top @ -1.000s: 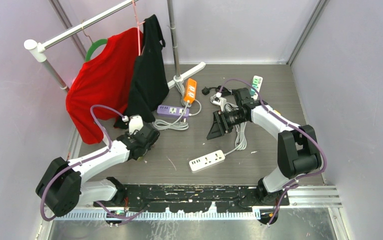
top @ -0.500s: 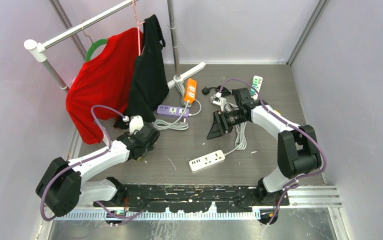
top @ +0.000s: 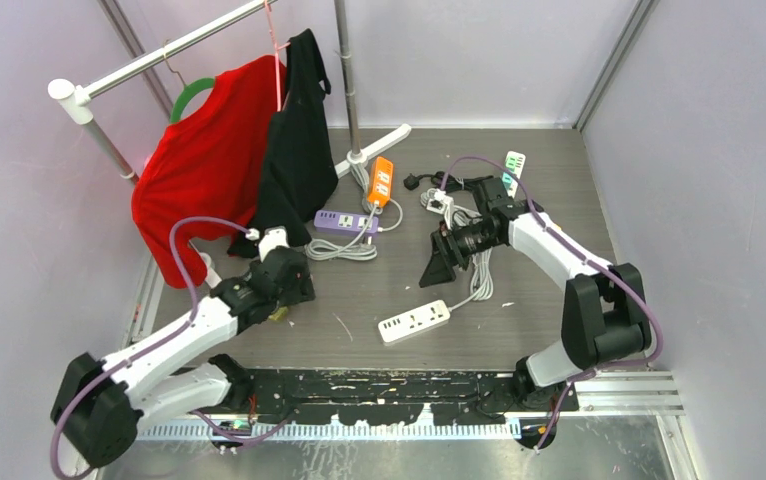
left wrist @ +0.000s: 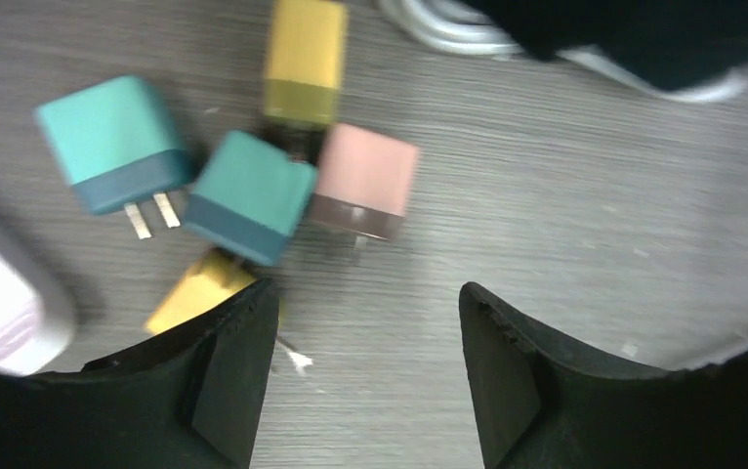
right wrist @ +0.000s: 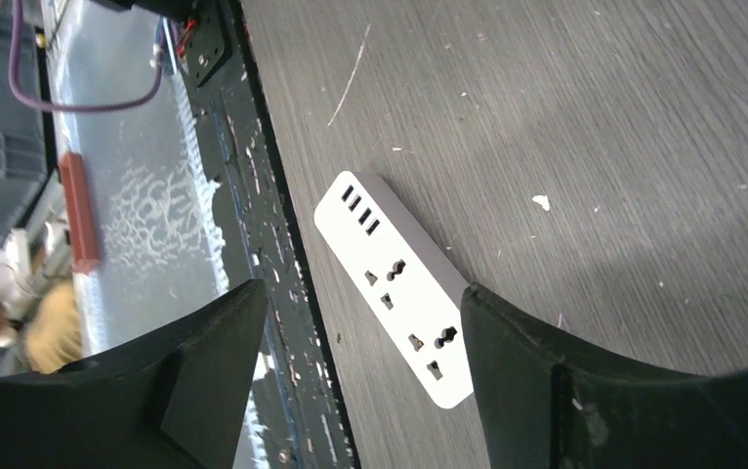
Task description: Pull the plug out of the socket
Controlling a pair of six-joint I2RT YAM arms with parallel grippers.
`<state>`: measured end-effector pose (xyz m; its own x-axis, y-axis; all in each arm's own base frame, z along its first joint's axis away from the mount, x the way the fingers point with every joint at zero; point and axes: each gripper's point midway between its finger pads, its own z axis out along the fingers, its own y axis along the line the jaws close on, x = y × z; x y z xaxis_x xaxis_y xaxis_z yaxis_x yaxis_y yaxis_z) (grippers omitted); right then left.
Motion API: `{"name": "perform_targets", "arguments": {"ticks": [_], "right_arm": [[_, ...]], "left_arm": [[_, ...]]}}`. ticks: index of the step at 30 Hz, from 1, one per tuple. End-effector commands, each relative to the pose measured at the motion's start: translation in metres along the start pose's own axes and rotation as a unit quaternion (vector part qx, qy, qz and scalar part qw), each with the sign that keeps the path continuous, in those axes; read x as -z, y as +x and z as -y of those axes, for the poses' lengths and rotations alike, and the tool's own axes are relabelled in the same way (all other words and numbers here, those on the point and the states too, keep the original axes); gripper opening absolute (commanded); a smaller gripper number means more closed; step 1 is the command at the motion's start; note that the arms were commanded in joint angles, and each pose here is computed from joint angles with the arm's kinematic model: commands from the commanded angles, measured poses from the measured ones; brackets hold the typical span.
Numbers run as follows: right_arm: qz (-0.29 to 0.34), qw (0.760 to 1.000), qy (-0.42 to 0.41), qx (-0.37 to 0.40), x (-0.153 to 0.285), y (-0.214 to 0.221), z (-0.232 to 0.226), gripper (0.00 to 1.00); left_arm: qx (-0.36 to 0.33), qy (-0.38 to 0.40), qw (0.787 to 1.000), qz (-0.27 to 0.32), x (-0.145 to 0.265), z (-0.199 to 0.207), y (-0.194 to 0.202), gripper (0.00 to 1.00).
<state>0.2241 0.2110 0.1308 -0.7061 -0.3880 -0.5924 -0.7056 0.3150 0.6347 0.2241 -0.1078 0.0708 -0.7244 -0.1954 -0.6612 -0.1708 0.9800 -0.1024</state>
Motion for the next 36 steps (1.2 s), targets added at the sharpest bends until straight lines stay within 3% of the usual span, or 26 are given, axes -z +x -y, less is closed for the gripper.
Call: {"name": "perform_targets", "arguments": {"ticks": [1,5,8,11,19,29,36], "right_arm": [[0.02,0.987,-0.046,0.151,0.016,-0.006,-0.032,0.81],[0.02,0.949,-0.097,0.298,0.024,0.018,-0.051,1.0],[0.018,0.93,-0.104,0.352,0.026,0.031,-0.052,1.0],[0.001,0.922,-0.087,0.376,0.024,0.043,-0.042,1.0],[-0.061,0.905,0.027,0.421,0.006,0.048,0.003,1.0],[-0.179,0.861,-0.004,0.476,-0.042,0.087,0.009,1.0],[-0.208,0.844,0.019,0.494,-0.056,0.09,0.019,1.0]], "left_arm": [[-0.01,0.205,0.979,0.013,0.028,0.061,-0.006,0.71],[-0.02,0.37,0.927,0.052,0.061,0.102,-0.007,0.84],[-0.042,0.425,0.901,0.076,0.076,0.111,-0.005,0.84],[-0.064,0.443,0.888,0.104,0.081,0.112,-0.007,0.84],[-0.103,0.39,0.897,0.18,0.05,0.096,-0.013,0.85],[-0.087,0.352,0.914,0.182,0.032,0.086,-0.012,0.83],[-0.073,0.349,0.914,0.192,0.033,0.081,-0.011,0.82]]}}
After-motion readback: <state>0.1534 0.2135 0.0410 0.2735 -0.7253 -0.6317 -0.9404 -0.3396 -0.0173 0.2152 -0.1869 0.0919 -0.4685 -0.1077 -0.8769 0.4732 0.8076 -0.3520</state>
